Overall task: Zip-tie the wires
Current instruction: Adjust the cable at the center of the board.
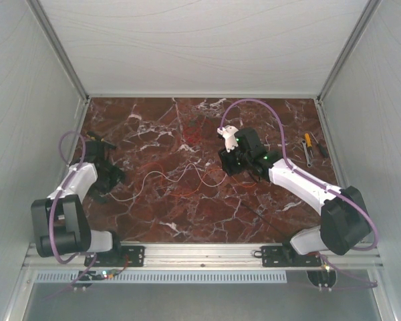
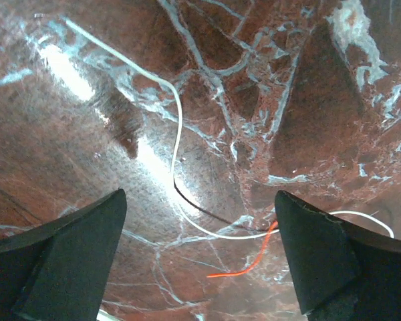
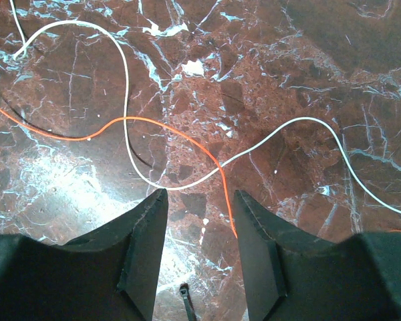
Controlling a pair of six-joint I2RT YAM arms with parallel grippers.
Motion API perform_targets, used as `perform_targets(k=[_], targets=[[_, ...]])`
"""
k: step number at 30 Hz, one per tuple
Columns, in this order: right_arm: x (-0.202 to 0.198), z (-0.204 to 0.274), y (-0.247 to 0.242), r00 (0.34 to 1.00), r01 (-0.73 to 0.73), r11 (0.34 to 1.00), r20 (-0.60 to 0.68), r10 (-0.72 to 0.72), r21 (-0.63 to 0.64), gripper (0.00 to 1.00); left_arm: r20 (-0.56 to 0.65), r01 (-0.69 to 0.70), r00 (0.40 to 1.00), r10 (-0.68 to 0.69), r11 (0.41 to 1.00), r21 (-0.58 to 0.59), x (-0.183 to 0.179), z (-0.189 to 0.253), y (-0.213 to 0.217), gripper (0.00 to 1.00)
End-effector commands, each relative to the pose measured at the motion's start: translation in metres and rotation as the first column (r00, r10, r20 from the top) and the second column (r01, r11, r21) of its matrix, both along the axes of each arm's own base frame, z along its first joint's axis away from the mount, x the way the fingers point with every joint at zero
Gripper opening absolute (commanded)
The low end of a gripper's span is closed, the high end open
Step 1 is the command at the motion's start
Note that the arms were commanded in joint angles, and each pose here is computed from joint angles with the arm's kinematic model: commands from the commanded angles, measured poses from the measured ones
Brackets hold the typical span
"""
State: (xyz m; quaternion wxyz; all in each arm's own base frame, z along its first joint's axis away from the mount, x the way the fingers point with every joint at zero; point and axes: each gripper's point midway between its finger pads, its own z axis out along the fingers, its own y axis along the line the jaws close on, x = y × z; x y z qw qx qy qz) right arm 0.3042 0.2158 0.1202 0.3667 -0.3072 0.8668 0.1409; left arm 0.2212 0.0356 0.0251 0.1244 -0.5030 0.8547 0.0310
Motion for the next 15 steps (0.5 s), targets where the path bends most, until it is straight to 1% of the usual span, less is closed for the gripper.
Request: perform_targets(k=[1,2,5,8,9,12,15], targets=[[-0.002,0.003,0.004,1.0,-0.006,1.0,-0.001,0.006,0.017,0.42,0.022,-0.075,0.997,0.077,0.994,-0.083,0.008,0.017,-0.008,0.97],[-0.003,0.003,0.005,1.0,-0.009,1.0,-0.002,0.009,0.017,0.42,0.025,-0.097,0.995,0.1,0.989,-0.107,0.008,0.022,-0.011,0.99],[-0.002,0.003,0.004,1.0,-0.009,1.0,-0.003,0.009,0.018,0.42,0.071,-0.151,0.984,0.165,0.973,-0.176,0.015,0.044,-0.022,1.0],[-0.002,0.004,0.006,1.0,-0.012,1.0,-0.005,0.012,0.022,0.42,0.1,-0.153,0.98,0.172,0.972,-0.176,0.024,0.065,-0.02,1.0],[-0.002,0.006,0.007,1.0,-0.013,1.0,-0.005,0.013,0.026,0.42,0.127,-0.143,0.978,0.164,0.976,-0.165,0.031,0.074,-0.018,1.0],[0.001,0.013,0.01,1.0,-0.01,0.999,0.003,0.01,0.042,0.42,0.186,-0.065,0.979,0.082,0.993,-0.097,0.048,0.094,-0.014,1.0],[0.006,0.021,0.014,1.0,0.0,0.998,0.013,-0.001,0.064,0.42,0.267,0.056,0.963,-0.044,0.998,-0.037,0.07,0.116,-0.021,1.0]])
